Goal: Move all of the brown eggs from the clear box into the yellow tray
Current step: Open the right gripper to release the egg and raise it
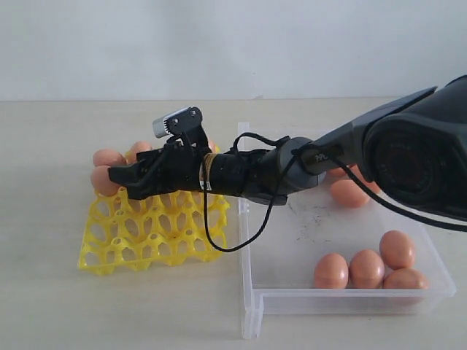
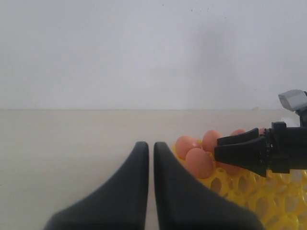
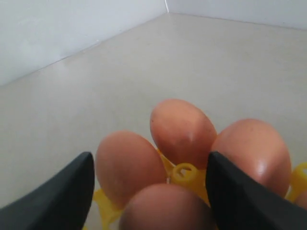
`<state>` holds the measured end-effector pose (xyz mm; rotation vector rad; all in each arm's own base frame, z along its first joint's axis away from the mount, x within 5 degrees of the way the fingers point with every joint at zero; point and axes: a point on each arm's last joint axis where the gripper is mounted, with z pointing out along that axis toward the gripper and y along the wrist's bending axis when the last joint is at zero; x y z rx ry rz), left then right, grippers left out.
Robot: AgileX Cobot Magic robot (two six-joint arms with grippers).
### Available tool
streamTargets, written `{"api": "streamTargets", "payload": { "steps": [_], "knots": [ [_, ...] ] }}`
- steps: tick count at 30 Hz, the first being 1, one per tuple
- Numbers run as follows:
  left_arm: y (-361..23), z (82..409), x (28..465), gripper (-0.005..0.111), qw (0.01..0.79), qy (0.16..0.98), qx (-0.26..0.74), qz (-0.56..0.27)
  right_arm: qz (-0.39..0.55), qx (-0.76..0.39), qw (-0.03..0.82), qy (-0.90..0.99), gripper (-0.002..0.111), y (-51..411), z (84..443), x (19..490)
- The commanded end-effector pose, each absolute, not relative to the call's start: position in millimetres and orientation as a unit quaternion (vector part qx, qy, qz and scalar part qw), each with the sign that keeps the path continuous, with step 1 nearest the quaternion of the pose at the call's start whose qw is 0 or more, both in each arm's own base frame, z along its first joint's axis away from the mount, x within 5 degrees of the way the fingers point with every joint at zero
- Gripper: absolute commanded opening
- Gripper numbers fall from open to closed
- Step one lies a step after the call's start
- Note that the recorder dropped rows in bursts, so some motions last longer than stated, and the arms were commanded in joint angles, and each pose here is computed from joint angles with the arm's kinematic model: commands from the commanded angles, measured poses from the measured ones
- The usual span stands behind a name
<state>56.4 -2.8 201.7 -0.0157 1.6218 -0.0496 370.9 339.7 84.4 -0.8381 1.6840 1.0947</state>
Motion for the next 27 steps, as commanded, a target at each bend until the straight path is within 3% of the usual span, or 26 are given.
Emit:
{"api": "streamTargets", "payload": {
  "steps": [1, 6, 8, 10, 13, 21, 27],
  "knots": [
    [-2.4, 201.8, 56.4, 0.004, 0.693, 0.720, -0.011, -0.022, 0.453, -0.355, 0.483, 0.660, 0.062, 339.8, 117.4, 371.8],
    [-2.4, 201.8, 56.4, 0.004, 0.693, 0.720, -0.011, -0.022, 0.448, -0.385, 0.485, 0.645, 0.062, 339.1, 158.8, 366.6],
    [-2.4, 201.8, 56.4, 0.004, 0.693, 0.720, -0.011, -0.022, 0.431, -0.398, 0.478, 0.654, 0.056, 336.7, 177.1, 364.2],
    [-2.4, 201.8, 56.4, 0.004, 0.693, 0.720, -0.011, -0.022, 0.407, -0.415, 0.461, 0.671, 0.040, 332.7, 192.5, 360.7],
    [-2.4, 201.8, 56.4, 0.004, 0.693, 0.720, -0.011, -0.022, 0.366, -0.465, 0.426, 0.685, 0.000, 324.1, 217.6, 349.4],
    [-2.4, 201.8, 56.4, 0.004, 0.693, 0.720, -0.011, -0.022, 0.338, -0.382, 0.440, 0.739, 0.000, 275.6, 276.6, 346.1],
    [-2.4, 201.8, 56.4, 0.004, 0.693, 0.720, -0.011, -0.022, 0.232, -0.281, 0.481, 0.798, 0.000, 211.9, 270.7, 357.8]
  ]
}}
